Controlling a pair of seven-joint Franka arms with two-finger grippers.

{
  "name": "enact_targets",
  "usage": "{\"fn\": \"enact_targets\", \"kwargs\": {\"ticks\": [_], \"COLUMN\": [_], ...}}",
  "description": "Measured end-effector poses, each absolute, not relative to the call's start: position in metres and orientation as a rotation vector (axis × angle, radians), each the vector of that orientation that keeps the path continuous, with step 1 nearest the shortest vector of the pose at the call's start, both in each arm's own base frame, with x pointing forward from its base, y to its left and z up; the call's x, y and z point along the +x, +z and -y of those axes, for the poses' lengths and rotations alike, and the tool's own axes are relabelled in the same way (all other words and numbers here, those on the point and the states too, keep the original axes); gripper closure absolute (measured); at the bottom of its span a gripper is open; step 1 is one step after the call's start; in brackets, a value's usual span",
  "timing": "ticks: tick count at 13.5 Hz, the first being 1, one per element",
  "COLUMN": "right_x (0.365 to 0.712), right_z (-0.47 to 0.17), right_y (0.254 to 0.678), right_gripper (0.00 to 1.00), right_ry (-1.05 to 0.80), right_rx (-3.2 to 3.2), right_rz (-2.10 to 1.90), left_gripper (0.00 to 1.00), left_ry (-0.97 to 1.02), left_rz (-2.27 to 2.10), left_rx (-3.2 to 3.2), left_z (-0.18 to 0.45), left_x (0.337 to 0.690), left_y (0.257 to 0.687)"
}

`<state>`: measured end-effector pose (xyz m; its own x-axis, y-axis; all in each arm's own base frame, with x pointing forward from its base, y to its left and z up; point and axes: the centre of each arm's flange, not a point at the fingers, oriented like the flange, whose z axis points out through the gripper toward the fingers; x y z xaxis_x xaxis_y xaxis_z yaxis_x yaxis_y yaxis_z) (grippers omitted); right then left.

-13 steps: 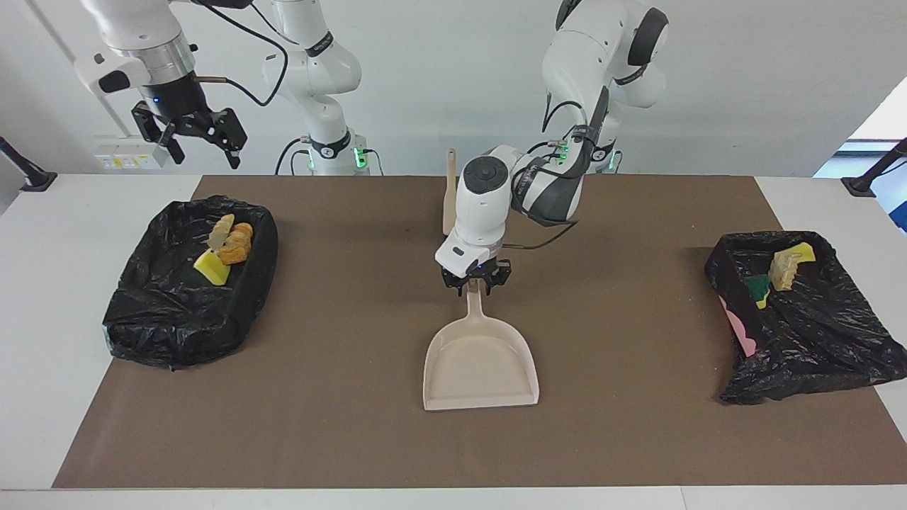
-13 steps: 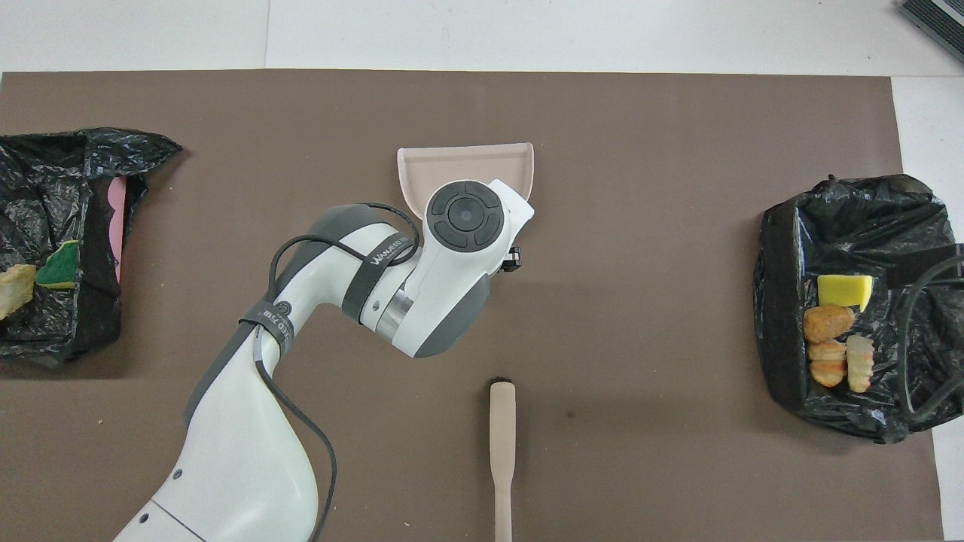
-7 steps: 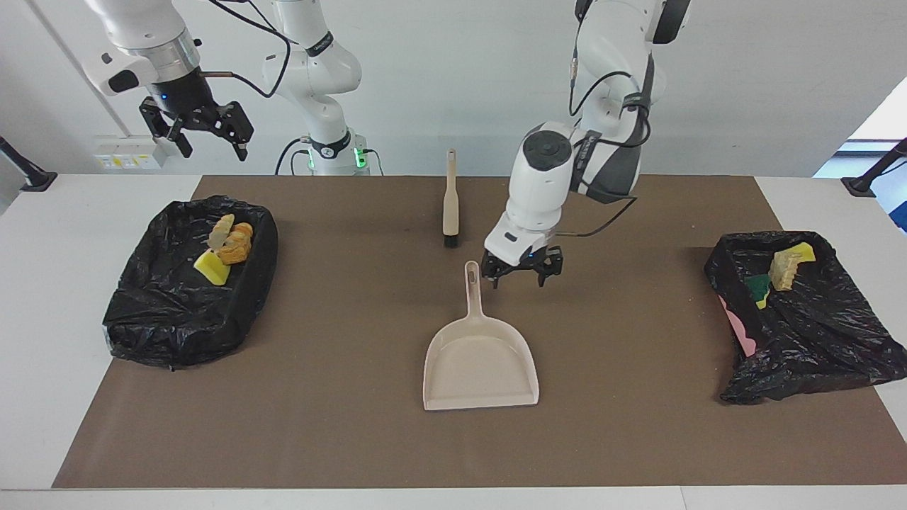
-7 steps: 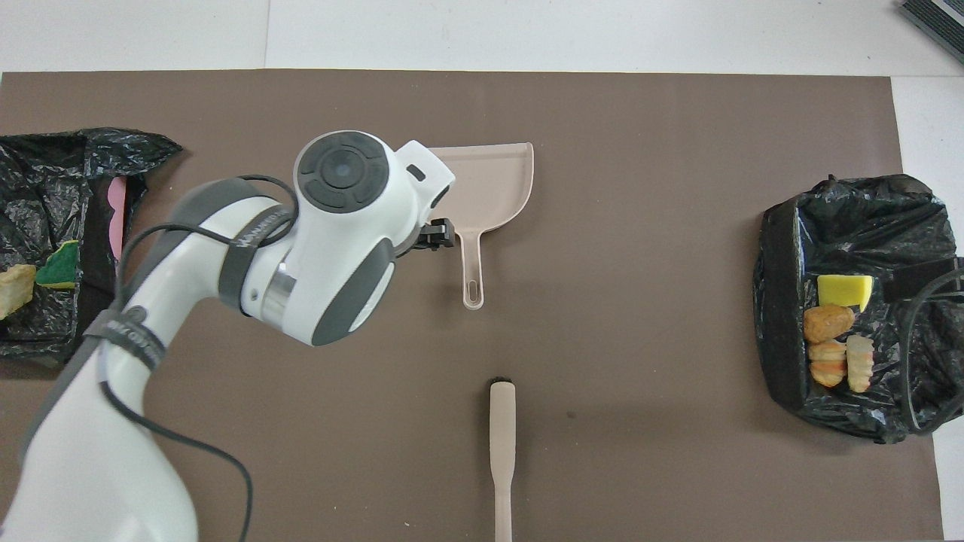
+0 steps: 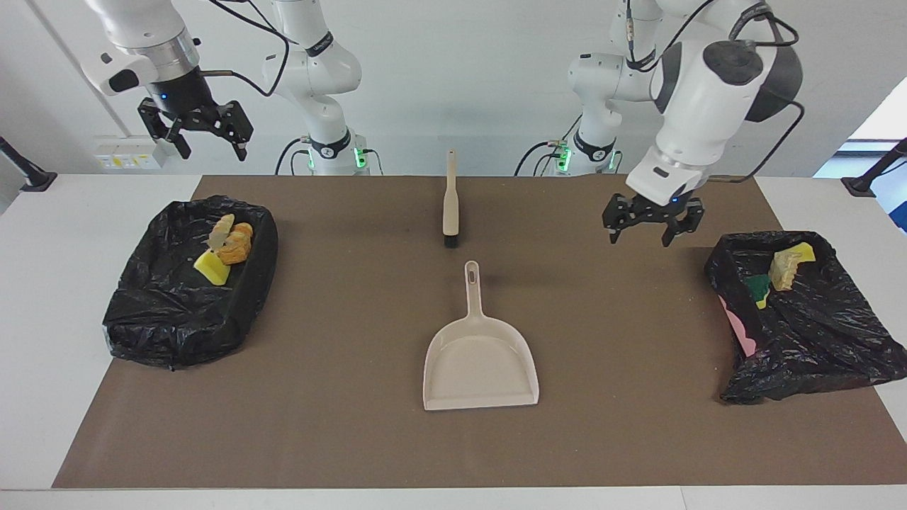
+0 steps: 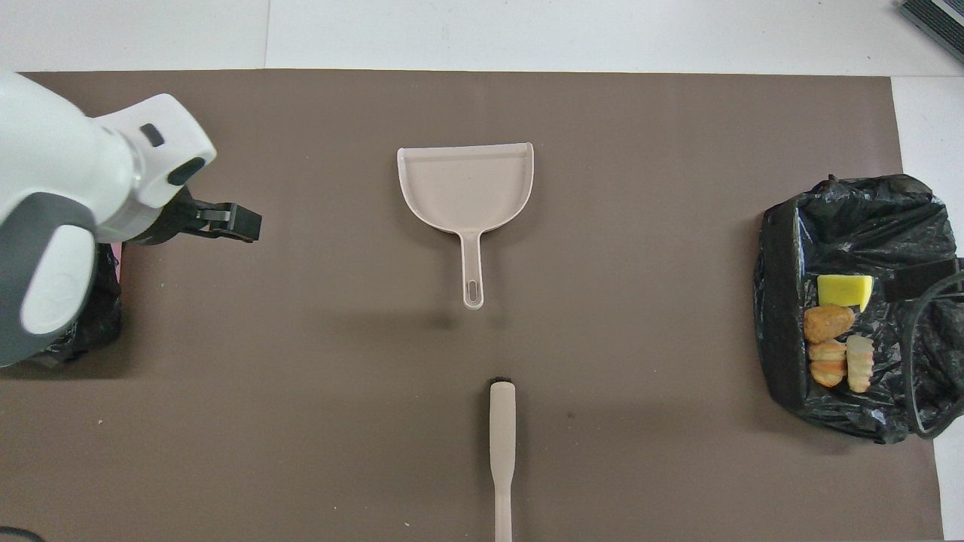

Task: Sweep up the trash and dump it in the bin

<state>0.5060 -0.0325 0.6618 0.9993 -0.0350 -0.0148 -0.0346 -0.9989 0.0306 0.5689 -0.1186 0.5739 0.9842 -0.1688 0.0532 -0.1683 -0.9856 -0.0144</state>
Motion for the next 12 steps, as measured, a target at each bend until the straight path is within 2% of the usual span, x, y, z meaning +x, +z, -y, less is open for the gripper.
{"fn": "enact_targets", "kwargs": {"ticks": [6,12], "right_x": [0.506,0.506], "right_z": [0.034,0.036], "right_y": [0.662,0.662], "right_gripper": [0.0,0.0], "right_ry": [-0.024,-0.024], "right_rx": [3.111,3.111], "right_rz": [0.058,0.063], "left_gripper": [0.0,0.0], "left_ry": [-0.008,-0.001], "left_rz": [-0.318,-0.357], "left_rx": [-3.11,-3.107], "left_z": [0.026,0.025], "left_x": [0.542,0.52], "left_y": [0.659,0.696]}}
